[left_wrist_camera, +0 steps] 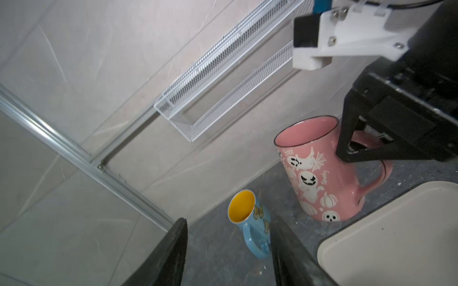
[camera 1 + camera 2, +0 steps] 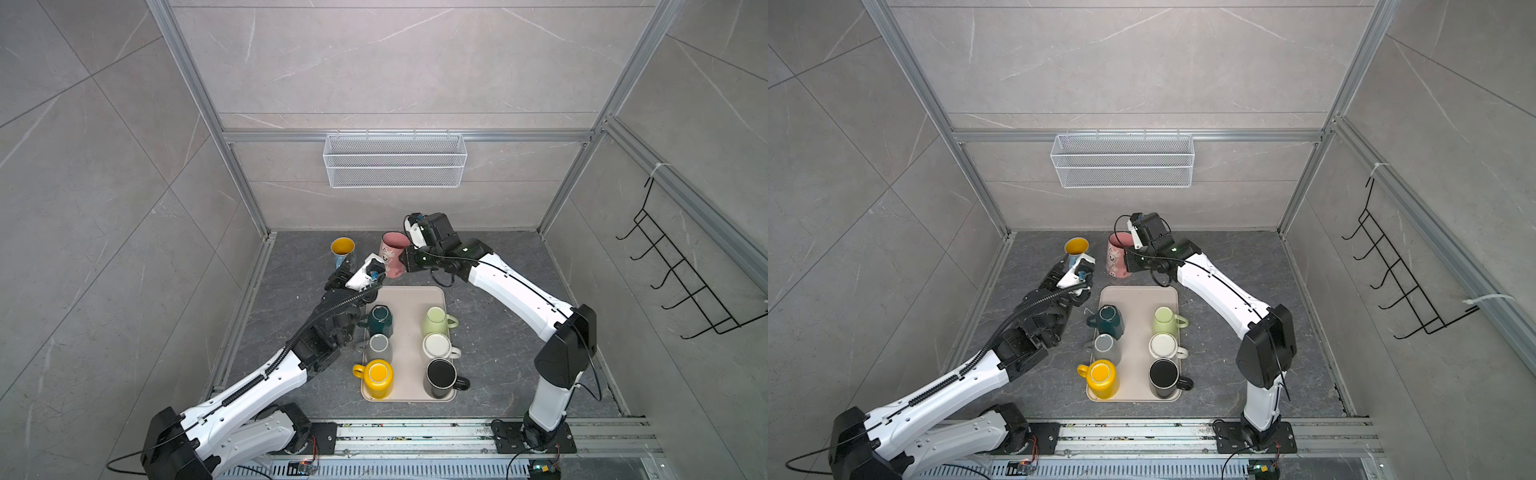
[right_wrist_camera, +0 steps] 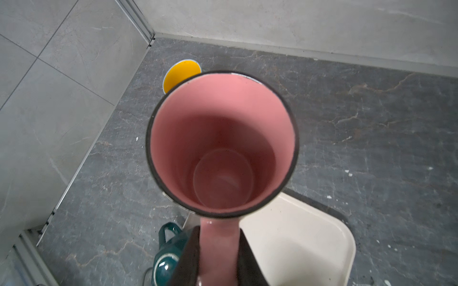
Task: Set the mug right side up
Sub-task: 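Open and withdraw the left gripper while the right gripper carries the pink mug off, then lower the upright pink mug beside the blue mug with the right gripper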
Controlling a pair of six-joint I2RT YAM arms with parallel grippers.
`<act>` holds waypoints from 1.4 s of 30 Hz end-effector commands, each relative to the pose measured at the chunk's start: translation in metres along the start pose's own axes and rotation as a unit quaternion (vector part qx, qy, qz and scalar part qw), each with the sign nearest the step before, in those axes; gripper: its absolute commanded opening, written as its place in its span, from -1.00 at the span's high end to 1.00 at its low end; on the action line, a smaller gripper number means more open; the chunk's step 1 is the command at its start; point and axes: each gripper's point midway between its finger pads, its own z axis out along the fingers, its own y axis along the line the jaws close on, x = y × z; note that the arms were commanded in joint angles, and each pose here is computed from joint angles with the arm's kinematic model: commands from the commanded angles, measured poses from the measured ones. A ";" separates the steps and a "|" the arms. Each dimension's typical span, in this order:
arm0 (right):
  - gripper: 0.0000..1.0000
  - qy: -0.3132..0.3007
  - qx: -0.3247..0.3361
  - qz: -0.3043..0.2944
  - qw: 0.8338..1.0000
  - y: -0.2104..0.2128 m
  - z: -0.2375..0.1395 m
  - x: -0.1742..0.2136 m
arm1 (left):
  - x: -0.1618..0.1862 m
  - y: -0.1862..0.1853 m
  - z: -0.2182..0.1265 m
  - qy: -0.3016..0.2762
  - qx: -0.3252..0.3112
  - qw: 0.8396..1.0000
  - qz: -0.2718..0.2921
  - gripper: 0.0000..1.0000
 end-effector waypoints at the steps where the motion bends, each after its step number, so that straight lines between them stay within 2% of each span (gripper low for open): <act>1: 1.00 -0.085 0.001 -0.009 0.996 0.020 0.002 -0.049 | 0.000 0.024 -0.001 0.026 0.007 0.991 -0.133 -0.13; 5: 1.00 -0.070 0.024 -0.015 0.997 0.019 0.036 -0.049 | 0.022 0.036 0.005 0.071 0.013 0.975 -0.209 -0.13; 8: 1.00 -0.069 0.036 -0.019 0.997 0.021 0.056 -0.052 | 0.029 0.032 0.007 0.080 0.039 0.964 -0.249 -0.13; 17: 1.00 -0.076 0.067 -0.028 0.994 0.024 0.093 -0.057 | 0.047 0.025 0.017 0.107 0.072 0.941 -0.313 -0.13; 25: 1.00 -0.073 0.101 -0.032 0.992 0.020 0.117 -0.055 | 0.058 0.027 0.016 0.118 0.069 0.938 -0.318 -0.12; 38: 1.00 -0.077 0.109 -0.023 0.991 0.019 0.134 -0.050 | 0.062 0.033 0.012 0.113 0.057 0.938 -0.322 -0.12; 42: 1.00 -0.066 0.114 -0.025 0.991 0.014 0.152 -0.038 | 0.065 0.034 0.012 0.117 0.051 0.939 -0.320 -0.12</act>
